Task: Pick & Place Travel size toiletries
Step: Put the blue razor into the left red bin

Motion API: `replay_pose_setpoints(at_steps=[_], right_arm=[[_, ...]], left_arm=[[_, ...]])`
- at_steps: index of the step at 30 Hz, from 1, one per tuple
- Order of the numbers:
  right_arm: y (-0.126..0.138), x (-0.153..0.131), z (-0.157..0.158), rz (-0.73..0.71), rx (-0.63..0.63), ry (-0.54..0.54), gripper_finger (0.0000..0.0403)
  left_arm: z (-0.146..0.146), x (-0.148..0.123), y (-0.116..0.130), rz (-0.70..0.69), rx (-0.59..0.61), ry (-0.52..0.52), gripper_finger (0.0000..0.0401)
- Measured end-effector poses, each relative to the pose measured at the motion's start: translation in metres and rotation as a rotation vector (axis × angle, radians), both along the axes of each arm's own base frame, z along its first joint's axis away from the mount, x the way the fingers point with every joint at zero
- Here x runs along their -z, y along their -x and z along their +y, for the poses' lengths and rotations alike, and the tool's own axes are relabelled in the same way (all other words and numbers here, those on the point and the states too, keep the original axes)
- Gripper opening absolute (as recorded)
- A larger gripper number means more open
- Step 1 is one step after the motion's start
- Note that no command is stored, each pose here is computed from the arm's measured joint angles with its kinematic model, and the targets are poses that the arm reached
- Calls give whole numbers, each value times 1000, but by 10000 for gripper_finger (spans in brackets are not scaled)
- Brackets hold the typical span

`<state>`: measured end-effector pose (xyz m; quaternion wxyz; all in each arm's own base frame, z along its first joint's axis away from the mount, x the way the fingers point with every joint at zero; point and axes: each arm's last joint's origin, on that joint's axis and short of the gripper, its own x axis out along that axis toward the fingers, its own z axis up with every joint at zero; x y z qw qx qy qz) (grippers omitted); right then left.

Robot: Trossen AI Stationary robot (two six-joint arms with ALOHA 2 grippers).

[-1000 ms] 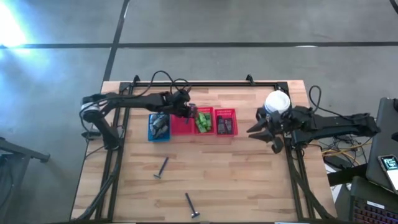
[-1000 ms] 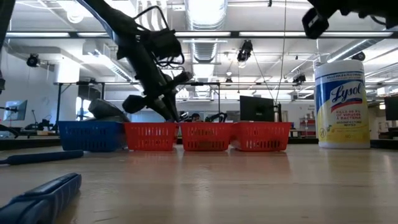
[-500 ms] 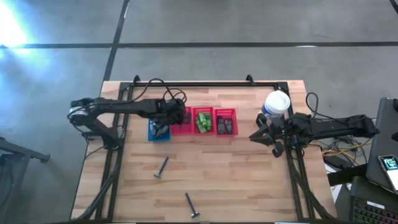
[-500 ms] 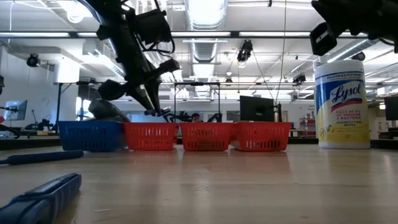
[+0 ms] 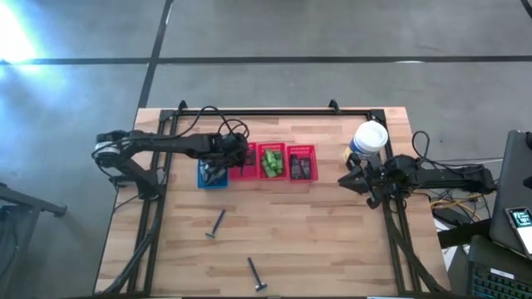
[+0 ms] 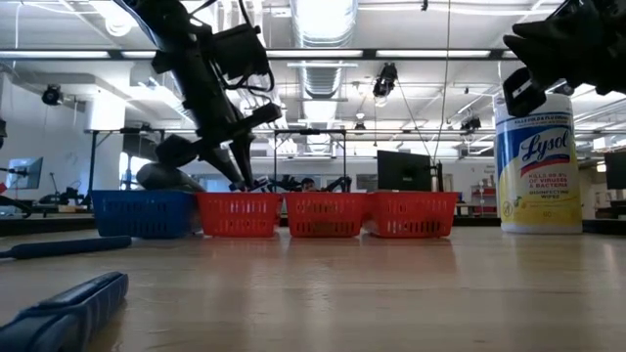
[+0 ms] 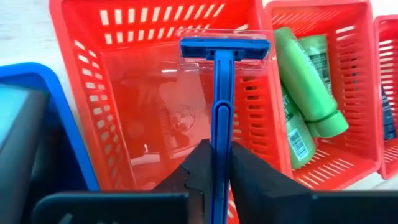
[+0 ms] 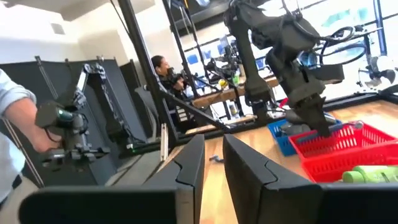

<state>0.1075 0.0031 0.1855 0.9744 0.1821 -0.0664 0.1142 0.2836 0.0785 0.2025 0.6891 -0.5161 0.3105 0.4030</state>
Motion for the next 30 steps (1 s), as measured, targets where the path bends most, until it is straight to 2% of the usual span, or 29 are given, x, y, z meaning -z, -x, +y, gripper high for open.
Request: replay_pose_setpoints(at_steps=[17,24,30], right_arm=[[-1,2,0,25,-2,-1,113],[0,2,0,23,-2,0,132],[10,0,0,-24,-2,2,147]], left_arm=[[1,-7,-1,-28,-26,-37,158],[-1,-45,8,-108,65,-147,165],[-3,-70,29,-126,30,-245,165]])
